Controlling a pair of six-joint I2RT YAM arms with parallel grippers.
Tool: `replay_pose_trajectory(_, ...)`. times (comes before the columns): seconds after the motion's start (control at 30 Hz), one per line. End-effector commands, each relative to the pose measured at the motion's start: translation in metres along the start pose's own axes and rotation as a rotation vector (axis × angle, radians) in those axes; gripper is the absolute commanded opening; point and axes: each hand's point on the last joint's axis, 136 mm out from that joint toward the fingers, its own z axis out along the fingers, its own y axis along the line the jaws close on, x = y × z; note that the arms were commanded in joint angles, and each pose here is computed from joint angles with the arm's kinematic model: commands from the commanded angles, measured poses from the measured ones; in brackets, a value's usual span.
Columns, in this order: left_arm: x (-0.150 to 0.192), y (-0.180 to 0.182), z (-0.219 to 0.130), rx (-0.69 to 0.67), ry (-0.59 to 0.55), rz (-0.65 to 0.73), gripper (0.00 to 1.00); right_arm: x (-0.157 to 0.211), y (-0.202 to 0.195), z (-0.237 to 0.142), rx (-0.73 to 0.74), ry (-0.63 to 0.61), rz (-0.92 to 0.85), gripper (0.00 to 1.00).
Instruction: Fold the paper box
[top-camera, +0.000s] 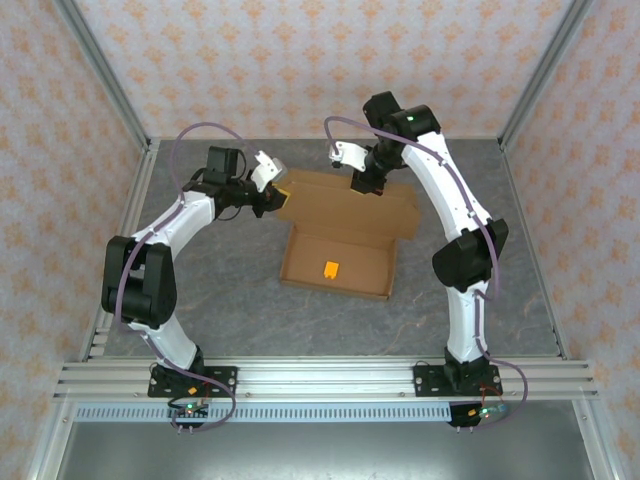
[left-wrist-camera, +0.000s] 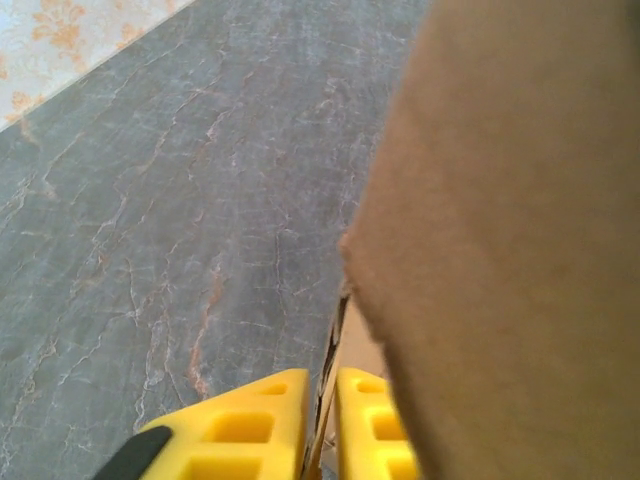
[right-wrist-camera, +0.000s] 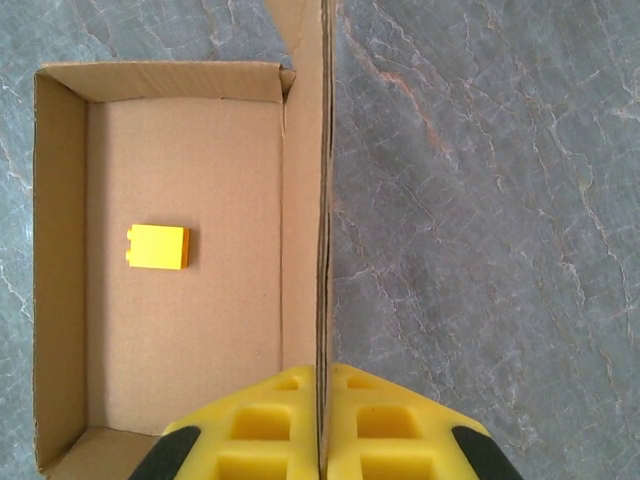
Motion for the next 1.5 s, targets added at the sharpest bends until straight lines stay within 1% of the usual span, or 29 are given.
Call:
replay_pose_trajectory(0.0, -0.011, -0.003, -0.006, 0.023, -0.013, 0.022, 0.11, -0.006, -0.005, -0.002, 0.023, -0.007, -0.010, 0.00)
replay_pose_trajectory(0.17, -0.015, -0.002, -0.009, -0.002, -0.026, 0.019, 0.05, -0.006, -0.006, -0.002, 0.030, -0.005, 0.008, 0.00)
replay_pose_trajectory(0.23, -0.018, 0.001, -0.011, -0.027, -0.034, 0.005, 0.01, -0.007, -0.008, -0.001, 0.039, -0.007, 0.033, 0.04)
replay_pose_trajectory(0.37, -0.022, 0.004, -0.015, -0.075, -0.079, -0.018, 0.00, -0.007, -0.015, -0.004, 0.082, -0.002, 0.109, 0.21)
replay_pose_trajectory(0.47, -0.018, 0.006, -0.015, -0.094, -0.072, -0.009, 0.00, -0.005, -0.023, -0.010, 0.133, 0.004, 0.166, 0.28)
replay_pose_trajectory(0.53, -0.014, 0.007, -0.015, -0.099, -0.053, 0.001, 0.00, -0.007, -0.032, -0.019, 0.184, -0.017, 0.219, 0.33)
replay_pose_trajectory(0.57, -0.012, 0.008, -0.014, -0.101, -0.047, 0.007, 0.00, -0.009, -0.035, -0.024, 0.204, -0.036, 0.238, 0.40)
replay_pose_trajectory(0.6, -0.011, 0.008, -0.014, -0.105, -0.044, 0.013, 0.00, -0.012, -0.039, -0.031, 0.230, -0.062, 0.259, 0.49)
replay_pose_trajectory(0.7, -0.012, 0.009, -0.015, -0.111, -0.039, 0.029, 0.00, -0.021, -0.042, -0.057, 0.277, -0.157, 0.309, 0.54)
replay_pose_trajectory(0.73, -0.013, 0.010, -0.016, -0.115, -0.037, 0.031, 0.00, -0.023, -0.044, -0.068, 0.296, -0.195, 0.332, 0.61)
replay_pose_trajectory(0.77, -0.013, 0.010, -0.016, -0.117, -0.035, 0.035, 0.00, -0.024, -0.045, -0.079, 0.316, -0.226, 0.346, 0.65)
replay_pose_trajectory(0.8, -0.013, 0.010, -0.017, -0.119, -0.032, 0.035, 0.00, -0.024, -0.046, -0.090, 0.339, -0.260, 0.372, 0.71)
replay_pose_trajectory(0.83, -0.013, 0.010, -0.017, -0.118, -0.028, 0.037, 0.00, -0.023, -0.046, -0.102, 0.362, -0.298, 0.399, 0.75)
replay_pose_trajectory(0.97, -0.012, 0.011, -0.015, -0.119, -0.028, 0.032, 0.00, -0.002, -0.045, -0.138, 0.469, -0.426, 0.520, 0.76)
replay_pose_trajectory(1.03, -0.012, 0.011, -0.015, -0.117, -0.029, 0.029, 0.00, 0.019, -0.043, -0.147, 0.528, -0.477, 0.601, 0.76)
replay_pose_trajectory(1.1, -0.013, 0.012, -0.016, -0.120, -0.033, 0.028, 0.00, 0.042, -0.040, -0.145, 0.572, -0.512, 0.677, 0.75)
replay_pose_trajectory(1.13, -0.014, 0.012, -0.016, -0.121, -0.035, 0.027, 0.00, 0.056, -0.037, -0.141, 0.590, -0.535, 0.722, 0.74)
replay_pose_trajectory(1.23, -0.015, 0.013, -0.016, -0.123, -0.040, 0.022, 0.00, 0.081, -0.028, -0.122, 0.606, -0.611, 0.773, 0.73)
replay_pose_trajectory(1.4, -0.016, 0.013, -0.016, -0.127, -0.042, 0.019, 0.00, 0.107, -0.016, -0.073, 0.588, -0.650, 0.780, 0.73)
replay_pose_trajectory(1.47, -0.016, 0.012, -0.017, -0.126, -0.044, 0.021, 0.00, 0.119, -0.019, -0.063, 0.615, -0.658, 0.797, 0.73)
